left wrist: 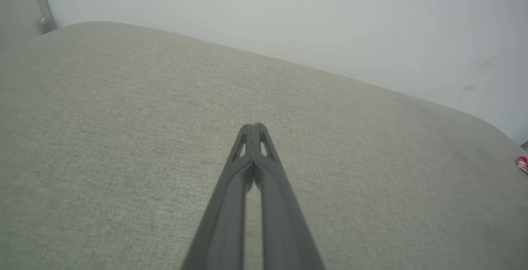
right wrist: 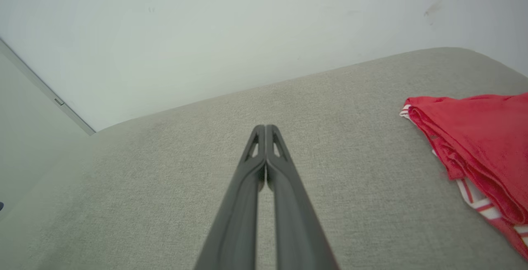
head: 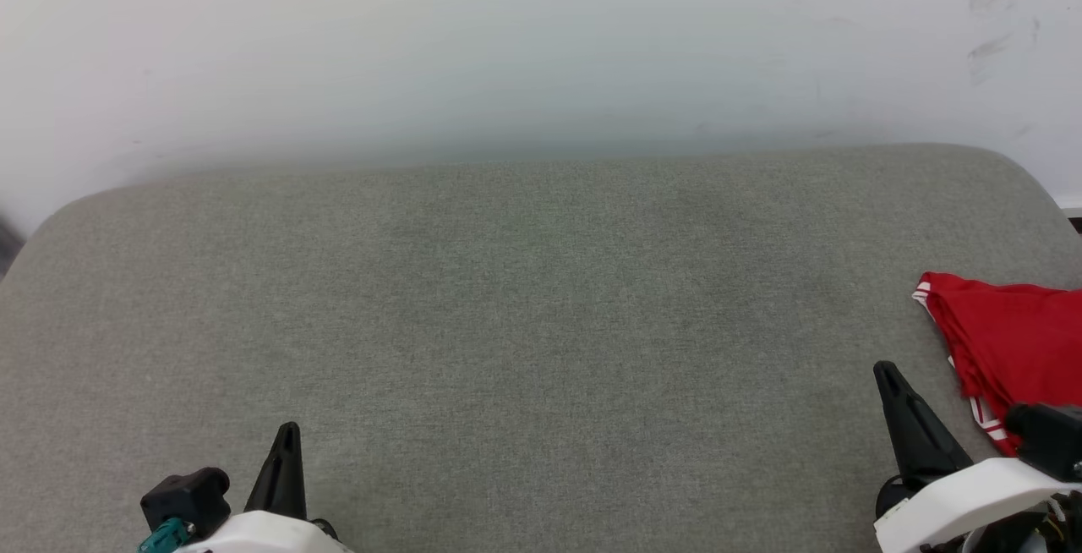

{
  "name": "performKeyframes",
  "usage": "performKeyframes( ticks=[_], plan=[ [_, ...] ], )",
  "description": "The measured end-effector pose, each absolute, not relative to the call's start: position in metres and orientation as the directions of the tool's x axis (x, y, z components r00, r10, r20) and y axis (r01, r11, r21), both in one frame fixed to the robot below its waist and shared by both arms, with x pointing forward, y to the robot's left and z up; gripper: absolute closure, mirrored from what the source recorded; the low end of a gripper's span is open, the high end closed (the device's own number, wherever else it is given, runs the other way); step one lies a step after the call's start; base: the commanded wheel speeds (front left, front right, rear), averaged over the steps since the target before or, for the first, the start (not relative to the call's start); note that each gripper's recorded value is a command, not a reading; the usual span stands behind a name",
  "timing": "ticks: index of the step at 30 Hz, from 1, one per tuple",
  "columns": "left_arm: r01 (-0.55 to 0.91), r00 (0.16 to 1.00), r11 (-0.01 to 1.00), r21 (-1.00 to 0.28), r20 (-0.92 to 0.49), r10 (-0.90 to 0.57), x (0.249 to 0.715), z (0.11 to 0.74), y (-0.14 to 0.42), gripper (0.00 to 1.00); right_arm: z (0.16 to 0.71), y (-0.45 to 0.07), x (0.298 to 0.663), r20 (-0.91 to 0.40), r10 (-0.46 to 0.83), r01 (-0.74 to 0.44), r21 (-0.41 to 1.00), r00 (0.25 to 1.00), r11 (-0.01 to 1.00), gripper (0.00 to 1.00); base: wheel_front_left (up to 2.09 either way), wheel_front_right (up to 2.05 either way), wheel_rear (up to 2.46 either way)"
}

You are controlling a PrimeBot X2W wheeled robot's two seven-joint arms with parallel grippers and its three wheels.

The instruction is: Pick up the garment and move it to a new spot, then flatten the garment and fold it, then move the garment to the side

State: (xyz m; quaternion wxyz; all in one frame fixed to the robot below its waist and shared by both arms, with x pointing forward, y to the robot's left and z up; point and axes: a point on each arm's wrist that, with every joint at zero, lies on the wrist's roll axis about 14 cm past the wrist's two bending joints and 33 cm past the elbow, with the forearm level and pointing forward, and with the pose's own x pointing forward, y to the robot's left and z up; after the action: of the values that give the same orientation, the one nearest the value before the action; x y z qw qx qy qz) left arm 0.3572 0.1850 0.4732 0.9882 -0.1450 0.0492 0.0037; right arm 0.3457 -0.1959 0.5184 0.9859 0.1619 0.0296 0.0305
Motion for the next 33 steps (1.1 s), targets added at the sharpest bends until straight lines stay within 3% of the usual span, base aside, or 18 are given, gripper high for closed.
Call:
performKeyframes(
  ticks=[33],
  plan=[
    [-0.109,0.989,0.675,-0.73,-0.149,-0.001,0.371,0.475,0.19,1.0,0.512,-0.199,0.361,-0.032,0.05,-0.01,0.745,0.998,0.667,1.0,0.0,0.0,0.0]
  ],
)
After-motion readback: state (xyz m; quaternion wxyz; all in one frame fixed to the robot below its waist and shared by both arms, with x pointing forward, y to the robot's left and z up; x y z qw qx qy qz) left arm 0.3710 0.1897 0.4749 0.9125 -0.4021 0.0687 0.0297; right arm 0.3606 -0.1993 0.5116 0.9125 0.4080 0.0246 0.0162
